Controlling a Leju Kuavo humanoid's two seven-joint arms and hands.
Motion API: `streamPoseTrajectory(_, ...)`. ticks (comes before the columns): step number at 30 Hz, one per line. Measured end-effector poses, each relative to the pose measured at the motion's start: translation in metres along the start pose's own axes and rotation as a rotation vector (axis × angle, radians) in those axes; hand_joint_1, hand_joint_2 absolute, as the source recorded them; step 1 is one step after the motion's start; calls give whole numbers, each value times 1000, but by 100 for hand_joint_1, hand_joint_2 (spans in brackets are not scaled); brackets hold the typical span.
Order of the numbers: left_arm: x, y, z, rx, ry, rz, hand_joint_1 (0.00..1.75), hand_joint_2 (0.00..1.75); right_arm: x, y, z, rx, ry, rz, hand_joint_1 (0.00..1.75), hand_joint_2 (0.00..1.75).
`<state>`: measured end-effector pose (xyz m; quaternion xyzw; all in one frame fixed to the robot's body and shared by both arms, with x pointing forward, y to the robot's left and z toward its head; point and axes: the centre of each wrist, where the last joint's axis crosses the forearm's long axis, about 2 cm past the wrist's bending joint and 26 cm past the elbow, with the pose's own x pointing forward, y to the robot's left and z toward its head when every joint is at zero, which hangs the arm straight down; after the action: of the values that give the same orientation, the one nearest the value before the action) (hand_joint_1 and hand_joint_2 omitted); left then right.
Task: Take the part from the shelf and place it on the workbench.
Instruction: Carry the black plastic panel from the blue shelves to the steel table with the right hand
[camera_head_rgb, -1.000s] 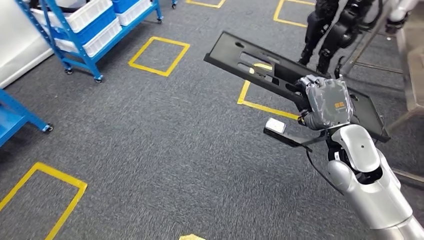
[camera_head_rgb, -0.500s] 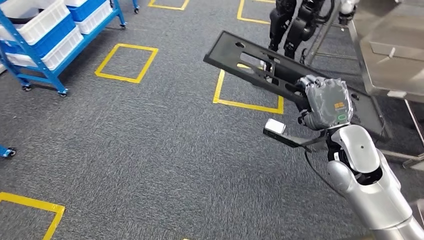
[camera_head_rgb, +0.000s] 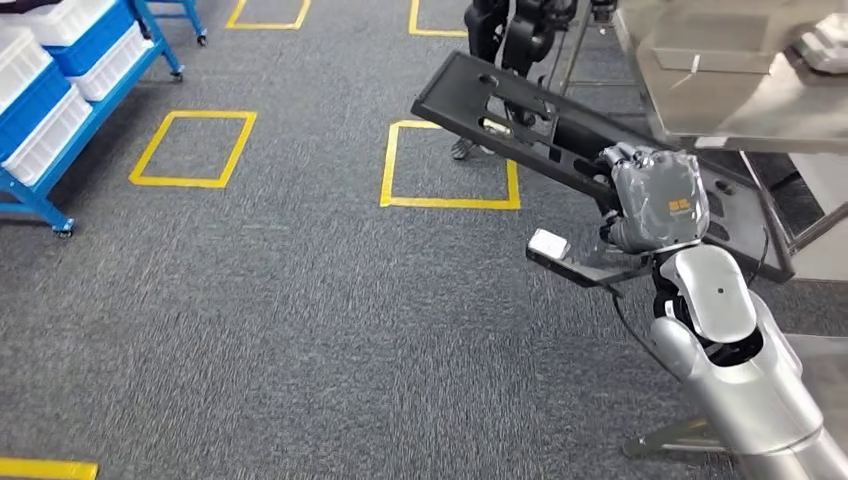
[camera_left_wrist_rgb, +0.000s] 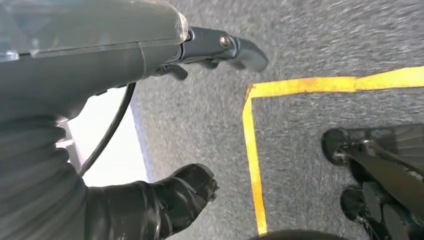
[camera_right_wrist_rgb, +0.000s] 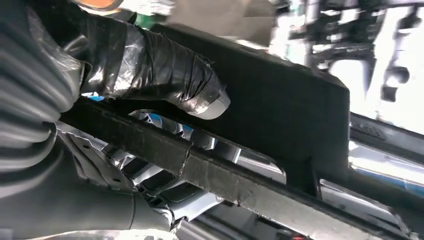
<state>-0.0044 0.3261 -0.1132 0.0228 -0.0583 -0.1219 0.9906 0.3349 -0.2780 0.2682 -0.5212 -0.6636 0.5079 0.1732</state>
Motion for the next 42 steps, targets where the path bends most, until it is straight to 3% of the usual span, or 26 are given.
streamPoseTrajectory(14,-1,2,0,7,25,-17,0,175,-7,13,16,28,31,210,175,175)
streamPoseTrajectory(42,-1,1,0,10,37,22,0,175,-12,23,19,128,42,269,175,175)
